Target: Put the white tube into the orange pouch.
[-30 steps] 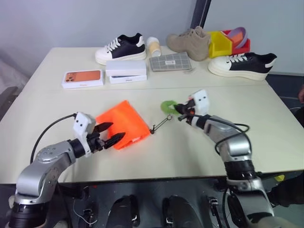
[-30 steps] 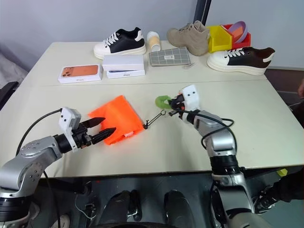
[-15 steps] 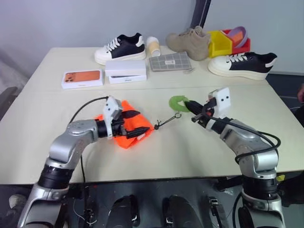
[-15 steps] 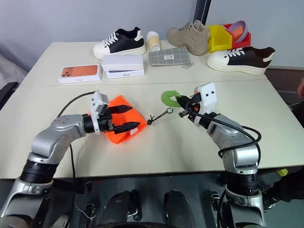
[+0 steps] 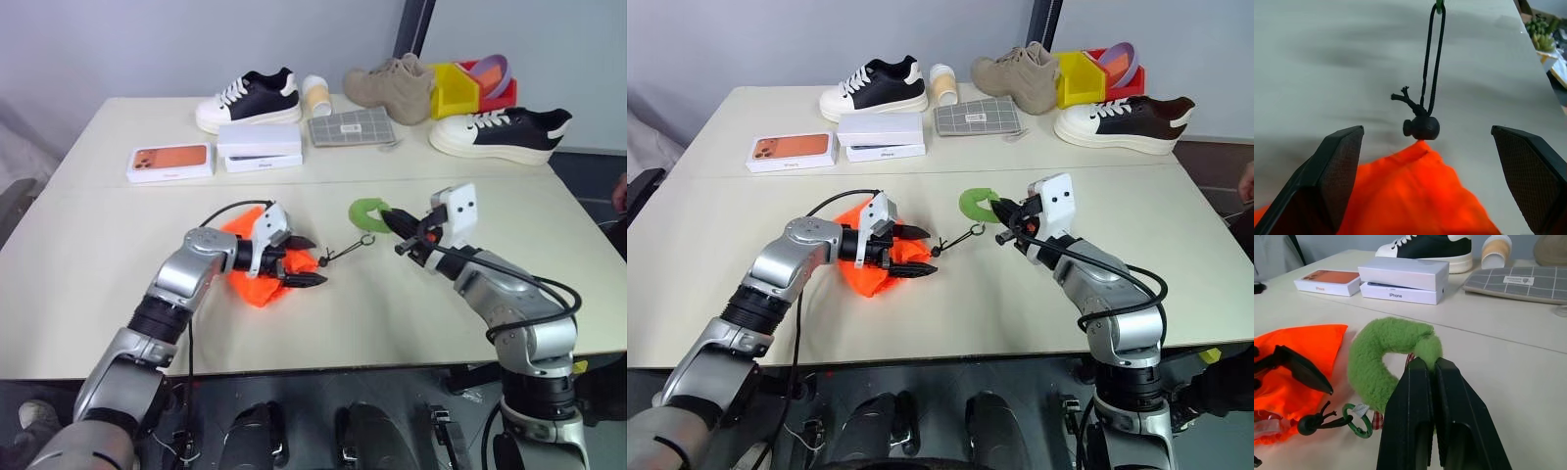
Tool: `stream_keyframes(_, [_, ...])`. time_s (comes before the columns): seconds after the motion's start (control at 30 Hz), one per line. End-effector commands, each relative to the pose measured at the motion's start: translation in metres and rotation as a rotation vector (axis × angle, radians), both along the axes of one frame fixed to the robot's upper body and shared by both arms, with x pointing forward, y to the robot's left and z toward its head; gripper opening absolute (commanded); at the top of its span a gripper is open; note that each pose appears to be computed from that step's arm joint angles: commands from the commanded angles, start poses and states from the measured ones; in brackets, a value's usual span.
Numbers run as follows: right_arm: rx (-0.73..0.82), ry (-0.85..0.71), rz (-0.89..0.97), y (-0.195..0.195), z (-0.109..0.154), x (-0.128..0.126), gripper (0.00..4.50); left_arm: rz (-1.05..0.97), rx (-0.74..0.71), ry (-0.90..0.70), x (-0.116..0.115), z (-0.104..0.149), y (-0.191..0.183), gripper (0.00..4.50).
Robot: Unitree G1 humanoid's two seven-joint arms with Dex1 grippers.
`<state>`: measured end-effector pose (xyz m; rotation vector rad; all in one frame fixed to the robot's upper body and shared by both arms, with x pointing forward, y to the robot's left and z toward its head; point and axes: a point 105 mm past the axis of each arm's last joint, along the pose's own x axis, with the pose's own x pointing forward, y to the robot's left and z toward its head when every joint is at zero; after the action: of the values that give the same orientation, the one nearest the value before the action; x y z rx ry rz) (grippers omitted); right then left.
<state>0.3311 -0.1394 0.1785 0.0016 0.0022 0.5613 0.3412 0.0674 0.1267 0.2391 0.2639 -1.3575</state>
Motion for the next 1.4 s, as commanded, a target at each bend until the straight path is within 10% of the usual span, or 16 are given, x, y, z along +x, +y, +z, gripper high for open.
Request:
stream_keyframes(0.03, [0.014,-0.064,0.019,0.005,0.015,-0.005,0.0,-0.024,-0.014,-0.006,0.002,0.007,-0.002,4.45])
stream_keyframes(0.27, [0.014,-0.062,0.026,0.006,0.014,-0.006,0.0,-0.038,-0.046,0.031,0.001,0.006,-0.005,4.45])
stream_keyframes(0.4, [0.012,-0.064,0.029,0.006,0.014,-0.006,0.0,-0.035,-0.047,0.037,0.001,0.004,-0.006,3.3])
stream_keyframes(0.57, [0.013,-0.07,0.033,0.007,0.016,-0.006,0.0,-0.038,-0.016,0.039,0.0,-0.002,-0.005,0.72])
stream_keyframes(0.77, [0.014,-0.075,0.037,0.008,0.017,-0.006,0.0,-0.03,-0.016,0.029,0.001,-0.004,-0.006,0.72])
stream_keyframes(1.07, [0.015,-0.077,0.048,0.01,0.018,-0.006,0.0,0.005,-0.015,0.007,0.008,0.001,-0.003,4.45])
stream_keyframes(1.4, [0.014,-0.079,0.055,0.012,0.018,-0.007,0.0,-0.043,0.0,0.028,0.006,-0.008,-0.018,4.45])
